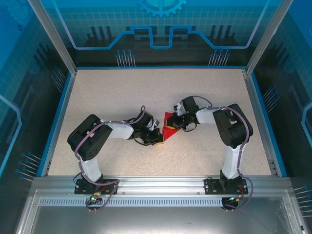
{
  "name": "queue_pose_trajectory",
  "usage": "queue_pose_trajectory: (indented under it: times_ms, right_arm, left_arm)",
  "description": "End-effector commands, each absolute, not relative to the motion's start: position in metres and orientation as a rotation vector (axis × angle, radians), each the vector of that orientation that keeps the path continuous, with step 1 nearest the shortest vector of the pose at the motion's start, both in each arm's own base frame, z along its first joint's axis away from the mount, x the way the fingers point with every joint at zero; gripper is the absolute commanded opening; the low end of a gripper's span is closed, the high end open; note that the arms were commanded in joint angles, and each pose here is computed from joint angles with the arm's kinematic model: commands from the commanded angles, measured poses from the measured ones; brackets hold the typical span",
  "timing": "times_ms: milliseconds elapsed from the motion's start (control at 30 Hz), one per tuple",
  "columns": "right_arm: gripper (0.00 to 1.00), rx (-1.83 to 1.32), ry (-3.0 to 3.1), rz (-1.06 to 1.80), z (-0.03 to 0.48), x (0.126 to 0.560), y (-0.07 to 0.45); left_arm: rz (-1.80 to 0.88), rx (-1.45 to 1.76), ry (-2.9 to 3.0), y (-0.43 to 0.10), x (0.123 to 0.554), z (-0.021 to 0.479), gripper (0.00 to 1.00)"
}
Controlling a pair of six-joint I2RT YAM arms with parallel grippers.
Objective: Fold a paper plane with a square sheet of paper (pick it up from the middle)
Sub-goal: Fourth fold the wing at the center of the table.
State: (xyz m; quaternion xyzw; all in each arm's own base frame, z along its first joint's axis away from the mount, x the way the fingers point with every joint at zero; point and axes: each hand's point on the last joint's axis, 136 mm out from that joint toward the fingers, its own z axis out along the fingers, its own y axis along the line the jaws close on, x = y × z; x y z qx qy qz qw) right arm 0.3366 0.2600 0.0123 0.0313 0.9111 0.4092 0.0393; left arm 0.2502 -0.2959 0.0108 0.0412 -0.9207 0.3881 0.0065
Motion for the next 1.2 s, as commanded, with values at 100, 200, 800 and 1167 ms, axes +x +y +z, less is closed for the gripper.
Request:
queue_pose_trajectory:
  times_ms: [100,200,800,1167]
  right_arm:
    - [0.13,0.189,2.953,1.077,-0.036,0.312,0.235]
    - [0.13,0.188,2.944,1.09,-0.032,0.313,0.237]
    - [0.16,0.142,2.867,1.101,0.006,0.33,0.241]
    - [0.13,0.055,2.743,1.072,0.051,0.331,0.232]
  left_arm:
    - [0.981,0.264,-2.814,-0.262,0.205,-0.006,0.07]
    - [1.047,0.196,-2.875,-0.273,0.226,0.027,0.07]
    - [1.01,0.172,-2.895,-0.304,0.278,0.007,0.05]
    - [0.742,0.24,-2.945,-0.266,0.255,-0.039,0.02]
